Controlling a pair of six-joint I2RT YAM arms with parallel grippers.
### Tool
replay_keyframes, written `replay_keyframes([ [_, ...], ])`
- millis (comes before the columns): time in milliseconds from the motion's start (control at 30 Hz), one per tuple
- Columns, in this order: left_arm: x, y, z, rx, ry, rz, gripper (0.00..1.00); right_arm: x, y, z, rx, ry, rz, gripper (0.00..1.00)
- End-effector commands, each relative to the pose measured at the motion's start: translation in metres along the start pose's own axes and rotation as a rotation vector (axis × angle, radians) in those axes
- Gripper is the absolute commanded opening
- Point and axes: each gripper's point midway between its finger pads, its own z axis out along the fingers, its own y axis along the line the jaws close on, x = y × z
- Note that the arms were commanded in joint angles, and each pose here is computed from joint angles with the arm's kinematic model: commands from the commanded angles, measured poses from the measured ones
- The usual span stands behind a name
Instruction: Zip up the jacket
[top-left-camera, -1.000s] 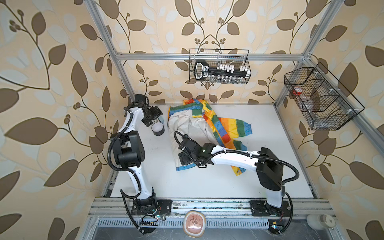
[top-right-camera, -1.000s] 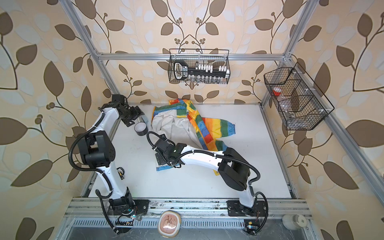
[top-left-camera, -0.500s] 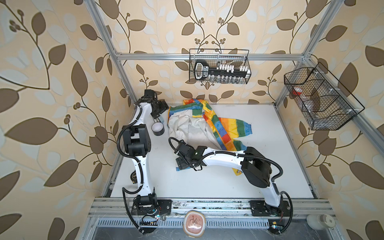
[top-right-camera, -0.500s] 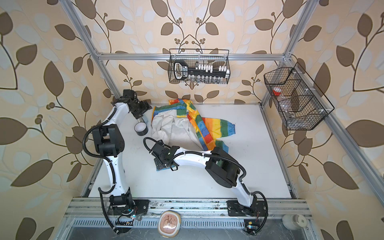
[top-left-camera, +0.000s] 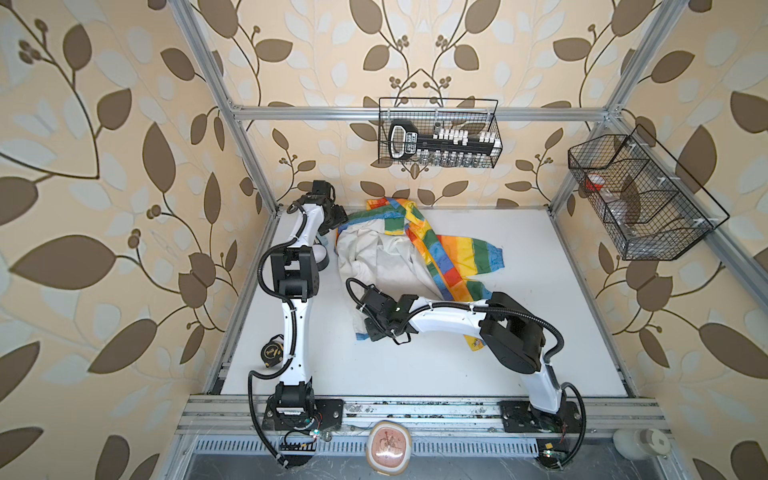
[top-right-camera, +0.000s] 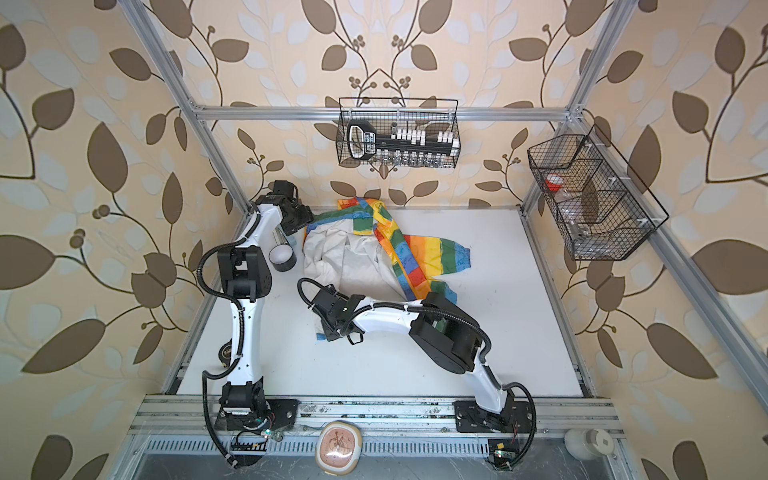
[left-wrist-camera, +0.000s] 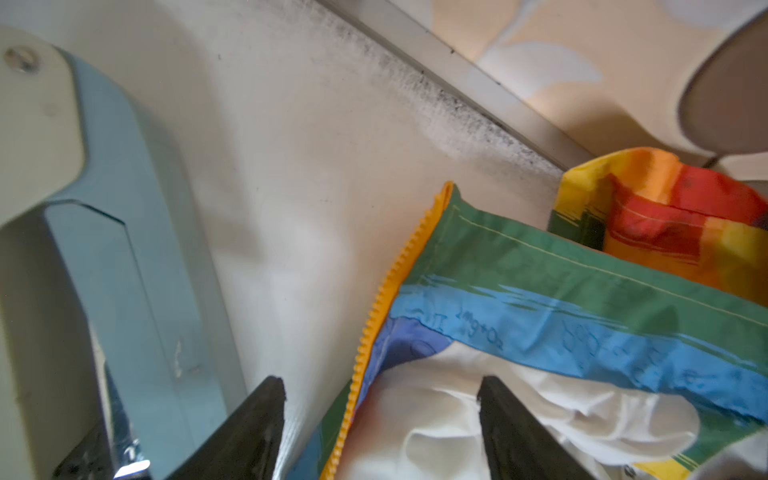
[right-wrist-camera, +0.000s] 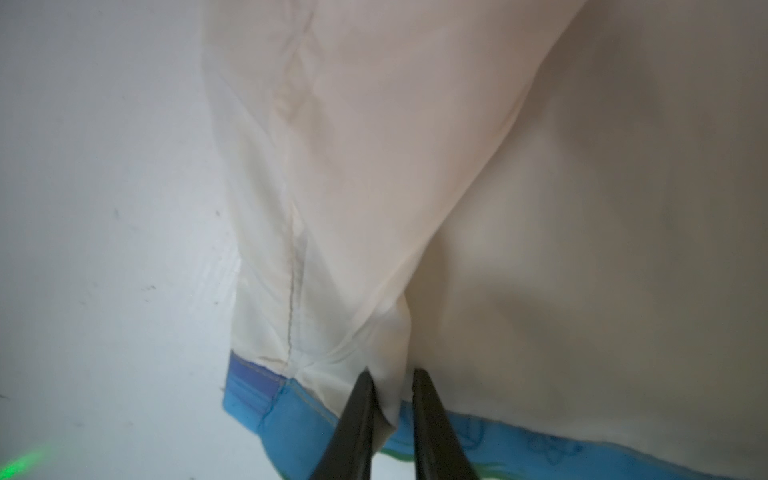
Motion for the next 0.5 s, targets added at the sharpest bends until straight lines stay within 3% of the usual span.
replay_keyframes([
  [0, -0.013, -0.006, -0.009, 0.000, -0.039, 0.029, 0.70, -0.008, -0.002, -0.021, -0.031, -0.034, 0.025, 0.05],
  [167, -0.010, -0.017, -0.005, 0.042, -0.031, 0.034, 0.58, -0.006, -0.013, -0.037, -0.048, -0.053, 0.052, 0.00],
  [233, -0.010, -0.026, -0.008, 0.068, -0.033, 0.040, 0.45, -0.003, -0.020, -0.044, -0.049, -0.059, 0.063, 0.00],
  [367, -0.011, -0.043, -0.027, 0.109, -0.049, 0.044, 0.06, 0.001, -0.038, -0.062, -0.058, -0.081, 0.093, 0.00],
  [400, -0.013, -0.046, -0.035, 0.119, -0.058, 0.041, 0.00, 0.002, -0.042, -0.067, -0.064, -0.087, 0.105, 0.00],
  [467, -0.015, -0.052, -0.054, 0.134, -0.080, 0.036, 0.00, 0.002, -0.049, -0.079, -0.090, -0.105, 0.129, 0.00],
])
